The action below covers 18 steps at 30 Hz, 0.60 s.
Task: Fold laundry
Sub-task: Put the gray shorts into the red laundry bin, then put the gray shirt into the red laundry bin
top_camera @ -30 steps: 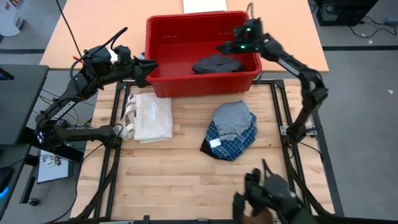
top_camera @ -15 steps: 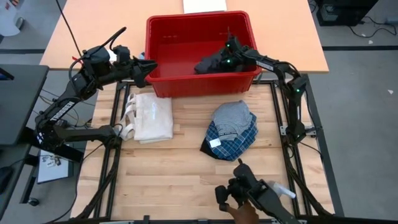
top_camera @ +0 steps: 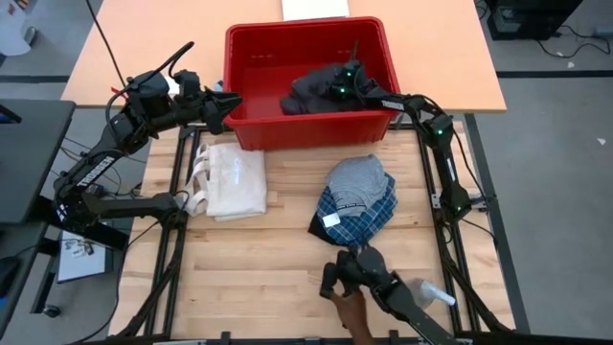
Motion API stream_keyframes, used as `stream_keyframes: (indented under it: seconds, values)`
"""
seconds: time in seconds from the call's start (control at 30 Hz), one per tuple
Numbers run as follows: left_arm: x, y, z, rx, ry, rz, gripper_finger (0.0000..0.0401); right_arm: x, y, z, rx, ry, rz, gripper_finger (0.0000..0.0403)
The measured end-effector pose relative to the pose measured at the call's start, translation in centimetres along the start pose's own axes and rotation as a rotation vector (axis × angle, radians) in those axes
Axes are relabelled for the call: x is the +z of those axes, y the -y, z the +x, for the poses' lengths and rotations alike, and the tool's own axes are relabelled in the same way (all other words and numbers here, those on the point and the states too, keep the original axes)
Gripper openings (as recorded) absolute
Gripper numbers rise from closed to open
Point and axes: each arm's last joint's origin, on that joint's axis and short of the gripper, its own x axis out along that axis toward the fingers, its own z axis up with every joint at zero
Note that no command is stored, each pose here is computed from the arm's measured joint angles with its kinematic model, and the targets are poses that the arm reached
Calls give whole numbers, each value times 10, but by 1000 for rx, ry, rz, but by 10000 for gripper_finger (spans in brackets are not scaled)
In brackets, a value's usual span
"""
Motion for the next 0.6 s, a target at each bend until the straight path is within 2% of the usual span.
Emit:
stream_keyframes:
  seconds: [0.1,0.23,0.43,0.6]
  values:
    - [0,0,0,1,0,-7,144,10,-14,-6,43,60,21,302]
    - [0,0,0,1,1,-6,144,24,-40,-25,77,43,-3,302]
    - [0,0,0,1,1,5,144,47,-117,-77,96,138,-218,302]
    - [0,0,1,1,-2,-5,144,39,-184,-130,61,107,-412,302]
